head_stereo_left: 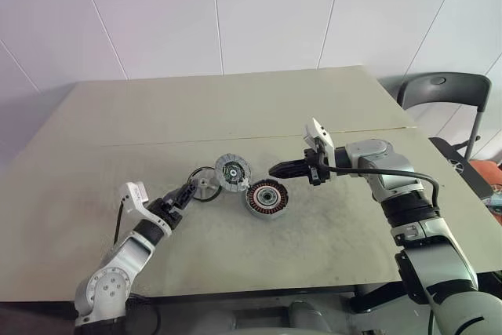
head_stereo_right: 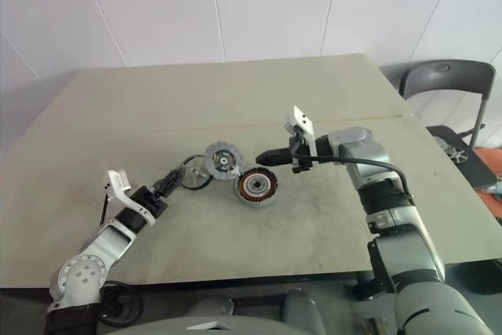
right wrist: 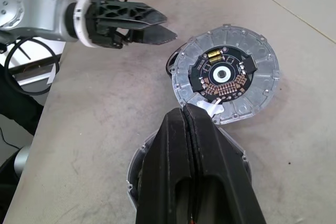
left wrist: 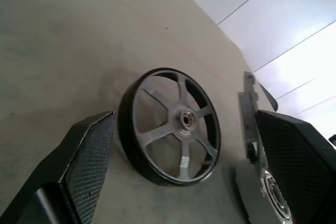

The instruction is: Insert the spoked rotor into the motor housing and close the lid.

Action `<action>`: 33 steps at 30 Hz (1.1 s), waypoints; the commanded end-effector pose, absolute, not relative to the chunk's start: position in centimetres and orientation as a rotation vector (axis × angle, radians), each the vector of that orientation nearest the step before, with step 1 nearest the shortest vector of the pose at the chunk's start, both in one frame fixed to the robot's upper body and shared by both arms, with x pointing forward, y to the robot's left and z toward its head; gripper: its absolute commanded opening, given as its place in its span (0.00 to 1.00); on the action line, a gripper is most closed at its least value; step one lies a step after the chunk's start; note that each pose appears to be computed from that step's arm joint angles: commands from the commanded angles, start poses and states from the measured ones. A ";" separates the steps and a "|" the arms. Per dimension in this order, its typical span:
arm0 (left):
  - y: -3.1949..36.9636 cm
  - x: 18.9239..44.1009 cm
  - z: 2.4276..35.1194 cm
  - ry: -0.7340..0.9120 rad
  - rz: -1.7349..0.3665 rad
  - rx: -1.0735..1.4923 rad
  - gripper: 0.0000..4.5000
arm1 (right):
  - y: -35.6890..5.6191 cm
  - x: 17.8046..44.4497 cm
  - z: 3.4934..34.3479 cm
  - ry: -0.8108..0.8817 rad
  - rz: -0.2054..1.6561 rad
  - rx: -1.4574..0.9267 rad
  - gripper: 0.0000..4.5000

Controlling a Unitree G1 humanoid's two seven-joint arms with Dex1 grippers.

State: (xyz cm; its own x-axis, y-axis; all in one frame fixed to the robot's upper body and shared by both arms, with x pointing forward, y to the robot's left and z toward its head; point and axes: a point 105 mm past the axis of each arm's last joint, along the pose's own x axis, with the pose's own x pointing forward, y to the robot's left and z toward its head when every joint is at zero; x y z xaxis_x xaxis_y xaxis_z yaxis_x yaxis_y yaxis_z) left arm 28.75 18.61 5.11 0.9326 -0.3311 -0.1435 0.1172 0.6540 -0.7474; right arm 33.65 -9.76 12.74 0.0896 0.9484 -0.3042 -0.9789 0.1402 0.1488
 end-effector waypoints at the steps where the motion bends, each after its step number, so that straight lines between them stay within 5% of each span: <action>1: 18.9 29.6 5.4 0.300 -0.241 -0.851 1.00 | -9.5 33.8 14.9 0.276 1.446 -0.122 0.01; 13: 16.8 31.8 6.3 0.329 -0.320 -0.944 1.00 | -9.4 33.9 14.6 0.279 1.429 -0.113 0.01; 16: 18.0 31.7 5.4 0.343 -0.264 -0.950 0.87 | -9.5 34.0 14.6 0.279 1.424 -0.113 0.00; 27: 18.3 31.2 5.4 0.336 -0.258 -0.983 0.05 | -9.4 33.9 14.6 0.277 1.436 -0.105 0.00; 33: 18.2 31.2 6.1 0.302 -0.286 -1.045 0.01 | -9.5 33.9 14.2 0.290 1.433 -0.095 0.00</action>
State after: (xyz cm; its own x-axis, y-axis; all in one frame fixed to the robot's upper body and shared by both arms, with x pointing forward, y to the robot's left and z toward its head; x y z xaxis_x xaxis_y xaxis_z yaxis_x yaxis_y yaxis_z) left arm 30.93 18.19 4.53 0.9152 -0.3634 -0.1743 0.0314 0.4954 -0.8681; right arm 33.77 -9.59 12.99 0.1082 0.9511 -0.2895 -0.9783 0.1537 0.1392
